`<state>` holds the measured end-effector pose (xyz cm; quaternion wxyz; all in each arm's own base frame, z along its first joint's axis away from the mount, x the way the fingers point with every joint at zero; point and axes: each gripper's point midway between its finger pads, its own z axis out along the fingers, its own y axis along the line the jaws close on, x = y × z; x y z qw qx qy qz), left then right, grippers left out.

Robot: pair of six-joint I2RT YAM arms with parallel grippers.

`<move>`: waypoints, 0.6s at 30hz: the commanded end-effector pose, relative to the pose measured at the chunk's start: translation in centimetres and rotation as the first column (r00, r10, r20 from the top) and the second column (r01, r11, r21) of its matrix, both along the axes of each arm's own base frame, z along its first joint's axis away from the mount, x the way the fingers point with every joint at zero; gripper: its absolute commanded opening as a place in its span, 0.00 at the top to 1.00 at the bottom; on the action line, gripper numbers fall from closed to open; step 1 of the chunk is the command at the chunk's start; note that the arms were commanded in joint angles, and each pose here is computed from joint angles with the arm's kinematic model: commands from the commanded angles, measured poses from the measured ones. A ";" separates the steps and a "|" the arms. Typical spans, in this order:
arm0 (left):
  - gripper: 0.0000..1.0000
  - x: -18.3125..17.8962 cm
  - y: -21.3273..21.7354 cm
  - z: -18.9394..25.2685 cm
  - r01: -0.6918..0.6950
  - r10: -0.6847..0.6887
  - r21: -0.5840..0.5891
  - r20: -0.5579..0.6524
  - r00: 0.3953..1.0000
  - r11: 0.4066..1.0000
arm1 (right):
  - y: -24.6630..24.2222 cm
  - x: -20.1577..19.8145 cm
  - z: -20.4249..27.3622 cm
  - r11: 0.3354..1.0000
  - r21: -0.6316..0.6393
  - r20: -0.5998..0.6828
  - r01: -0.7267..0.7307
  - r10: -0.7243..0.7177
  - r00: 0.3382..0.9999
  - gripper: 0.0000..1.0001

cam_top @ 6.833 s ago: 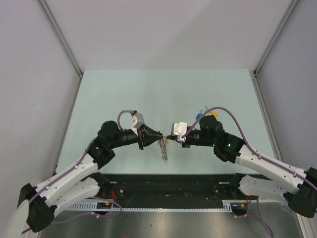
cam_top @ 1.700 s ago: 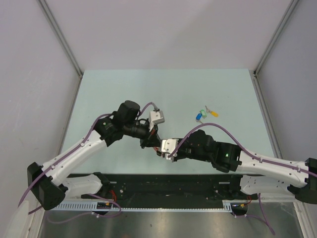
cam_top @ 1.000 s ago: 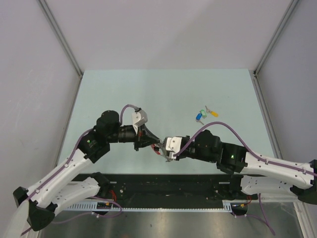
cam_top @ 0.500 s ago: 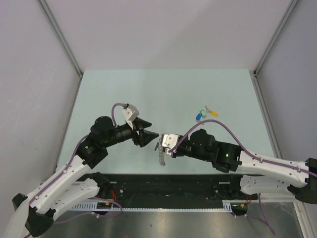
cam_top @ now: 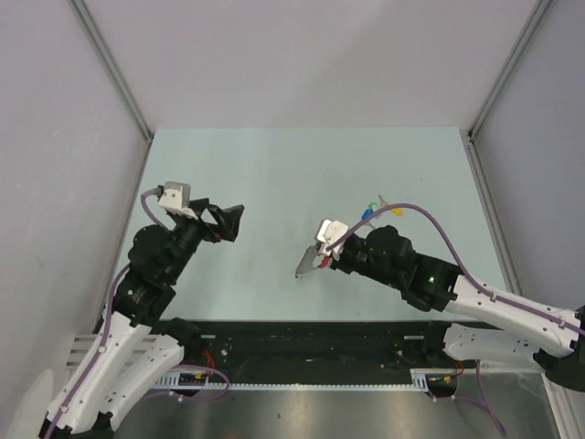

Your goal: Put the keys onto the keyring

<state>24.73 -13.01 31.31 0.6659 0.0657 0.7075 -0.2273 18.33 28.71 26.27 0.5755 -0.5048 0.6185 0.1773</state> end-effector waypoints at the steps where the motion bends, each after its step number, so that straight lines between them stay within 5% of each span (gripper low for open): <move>1: 0.00 1.0 3.0 -3.6 -0.129 0.120 -0.067 -0.123 0.985 0.989 | -0.7 1.8 1.3 0.992 0.078 -0.044 0.098 -0.095 0.994 1.00; 18: 0.00 0.4 7.7 -5.4 -0.294 0.293 0.013 -0.118 0.949 0.956 | 2.3 18.0 2.3 0.899 0.251 -0.086 0.359 -0.349 0.933 1.00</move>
